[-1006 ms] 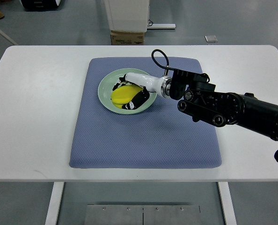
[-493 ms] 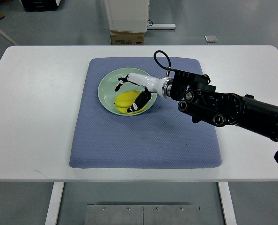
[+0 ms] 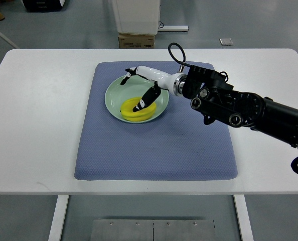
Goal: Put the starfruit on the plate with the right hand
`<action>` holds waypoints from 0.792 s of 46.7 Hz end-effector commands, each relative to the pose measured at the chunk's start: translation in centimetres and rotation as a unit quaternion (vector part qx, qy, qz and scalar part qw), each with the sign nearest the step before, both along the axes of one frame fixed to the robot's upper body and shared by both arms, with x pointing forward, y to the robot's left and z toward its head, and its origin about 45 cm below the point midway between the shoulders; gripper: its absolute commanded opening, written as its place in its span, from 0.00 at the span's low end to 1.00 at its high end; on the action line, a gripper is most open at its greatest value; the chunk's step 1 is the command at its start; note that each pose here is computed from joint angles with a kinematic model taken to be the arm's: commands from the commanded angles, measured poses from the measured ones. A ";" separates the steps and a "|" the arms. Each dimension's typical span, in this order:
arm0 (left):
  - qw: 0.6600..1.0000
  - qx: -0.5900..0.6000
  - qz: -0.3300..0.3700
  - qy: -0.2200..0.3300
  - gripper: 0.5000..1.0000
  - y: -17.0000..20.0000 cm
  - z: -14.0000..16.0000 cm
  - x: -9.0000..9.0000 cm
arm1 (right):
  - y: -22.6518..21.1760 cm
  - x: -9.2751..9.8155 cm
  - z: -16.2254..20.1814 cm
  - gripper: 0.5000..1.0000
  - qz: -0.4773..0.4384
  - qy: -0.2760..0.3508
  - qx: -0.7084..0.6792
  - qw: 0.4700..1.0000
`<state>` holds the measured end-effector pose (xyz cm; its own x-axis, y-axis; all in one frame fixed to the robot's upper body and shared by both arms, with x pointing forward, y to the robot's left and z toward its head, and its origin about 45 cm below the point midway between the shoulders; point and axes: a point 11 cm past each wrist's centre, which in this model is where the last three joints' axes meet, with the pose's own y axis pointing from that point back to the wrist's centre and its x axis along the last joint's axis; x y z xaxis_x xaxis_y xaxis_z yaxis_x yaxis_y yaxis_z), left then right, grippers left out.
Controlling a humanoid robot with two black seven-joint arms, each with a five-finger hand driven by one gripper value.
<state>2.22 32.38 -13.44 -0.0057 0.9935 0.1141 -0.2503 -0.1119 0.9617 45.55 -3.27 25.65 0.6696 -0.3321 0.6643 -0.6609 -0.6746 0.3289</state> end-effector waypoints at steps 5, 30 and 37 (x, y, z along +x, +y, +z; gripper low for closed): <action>1.000 0.000 0.000 0.000 1.00 0.0 0.0 0.0 | -0.2 0.9 1.7 0.99 -0.033 0.018 0.063 0.997; 1.000 0.000 0.000 0.000 1.00 0.0 0.0 0.0 | -12.3 7.4 1.8 0.99 -0.338 0.076 0.263 0.900; 1.000 0.000 0.000 0.000 1.00 0.0 0.0 0.0 | -14.1 7.6 1.2 0.99 -0.388 0.099 0.313 0.861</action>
<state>2.22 32.38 -13.44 -0.0057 0.9935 0.1140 -0.2505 -0.1118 0.9616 53.13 -16.79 27.20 0.1972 -0.9701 0.1417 -0.9636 -0.1652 0.2102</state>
